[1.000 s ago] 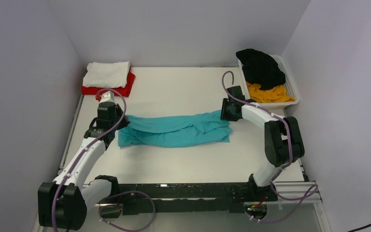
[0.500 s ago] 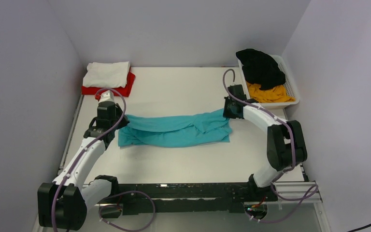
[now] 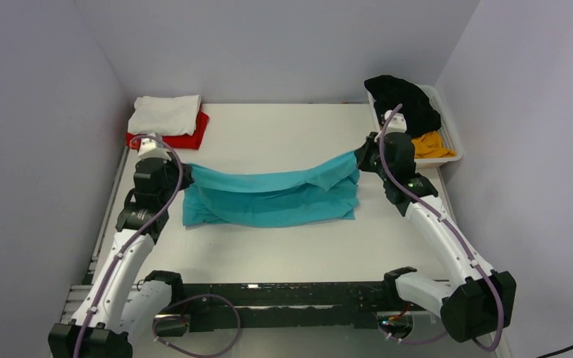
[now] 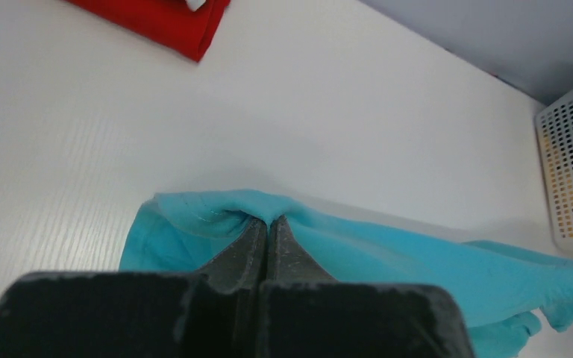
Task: Fold and stack the t-shirts
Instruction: Flatten out the tshirt
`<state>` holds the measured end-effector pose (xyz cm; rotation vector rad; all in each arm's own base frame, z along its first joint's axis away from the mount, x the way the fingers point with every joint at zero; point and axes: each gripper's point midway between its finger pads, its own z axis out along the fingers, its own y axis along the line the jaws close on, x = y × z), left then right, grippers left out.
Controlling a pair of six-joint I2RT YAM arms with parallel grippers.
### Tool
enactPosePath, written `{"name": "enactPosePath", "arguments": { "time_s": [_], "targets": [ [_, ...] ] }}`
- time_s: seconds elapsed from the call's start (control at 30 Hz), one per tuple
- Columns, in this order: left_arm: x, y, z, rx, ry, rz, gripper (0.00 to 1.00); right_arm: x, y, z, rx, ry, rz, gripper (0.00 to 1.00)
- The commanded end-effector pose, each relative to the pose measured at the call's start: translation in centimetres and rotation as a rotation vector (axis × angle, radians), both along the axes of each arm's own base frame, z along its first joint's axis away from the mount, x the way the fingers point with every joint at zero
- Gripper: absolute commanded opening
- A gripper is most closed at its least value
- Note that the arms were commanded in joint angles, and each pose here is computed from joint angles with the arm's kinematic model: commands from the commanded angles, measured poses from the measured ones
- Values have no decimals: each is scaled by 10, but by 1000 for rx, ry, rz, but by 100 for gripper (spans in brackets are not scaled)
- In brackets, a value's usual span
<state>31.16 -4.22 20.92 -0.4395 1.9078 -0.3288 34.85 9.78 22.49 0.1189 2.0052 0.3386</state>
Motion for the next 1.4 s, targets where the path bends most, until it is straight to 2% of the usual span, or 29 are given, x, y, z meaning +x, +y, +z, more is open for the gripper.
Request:
{"name": "enactPosePath", "arguments": {
  "time_s": [0.0,0.1,0.17,0.27,0.33,0.47,0.53,0.6,0.67,0.7,0.83,0.93,1.0,1.13,1.17,1.2,1.27,1.3,1.33,1.37],
  "targets": [
    [21,-4,56,-16,-178,-14,0,27,12,45,62,-195,34,0],
    [53,-7,89,8,-233,-29,0,64,19,79,78,-270,53,0],
    [88,-2,130,29,-281,-22,0,97,22,129,97,-369,71,0],
    [137,8,204,45,-364,-32,0,137,23,205,126,-494,104,0],
    [154,13,263,48,-424,-53,0,155,23,256,129,-582,120,0],
    [143,5,360,82,-590,-109,0,145,21,338,128,-731,133,0],
    [127,1,380,88,-645,-133,0,134,15,357,122,-772,123,0],
    [113,-2,376,98,-660,-154,0,120,14,356,114,-780,134,0],
    [111,-2,331,102,-586,-163,0,108,14,337,104,-751,148,0],
    [99,-4,323,108,-592,-173,0,107,16,308,98,-694,157,0],
    [83,-18,211,82,-407,-268,0,61,10,226,125,-557,147,0],
    [63,-37,105,-35,-217,-346,3,28,3,138,169,-357,97,0],
    [48,-46,36,-100,-62,-344,4,4,-2,81,181,-213,60,0],
    [4,-58,-74,-131,232,-302,6,-39,-21,-10,115,68,-29,5],
    [-7,-60,-94,-133,289,-292,11,-49,-24,-29,101,131,-41,6],
    [-18,-64,-110,-139,336,-298,21,-60,-25,-48,98,196,-43,7],
    [-39,-74,-133,-153,399,-326,28,-80,-21,-81,106,303,-24,12],
    [-45,-77,-139,-154,418,-327,36,-90,-22,-98,101,360,-27,13],
    [-51,-77,-144,-155,450,-312,48,-98,-23,-108,101,399,-37,17],
    [-56,-75,-147,-145,476,-293,62,-106,-24,-116,99,440,-40,33]
  ]
}}
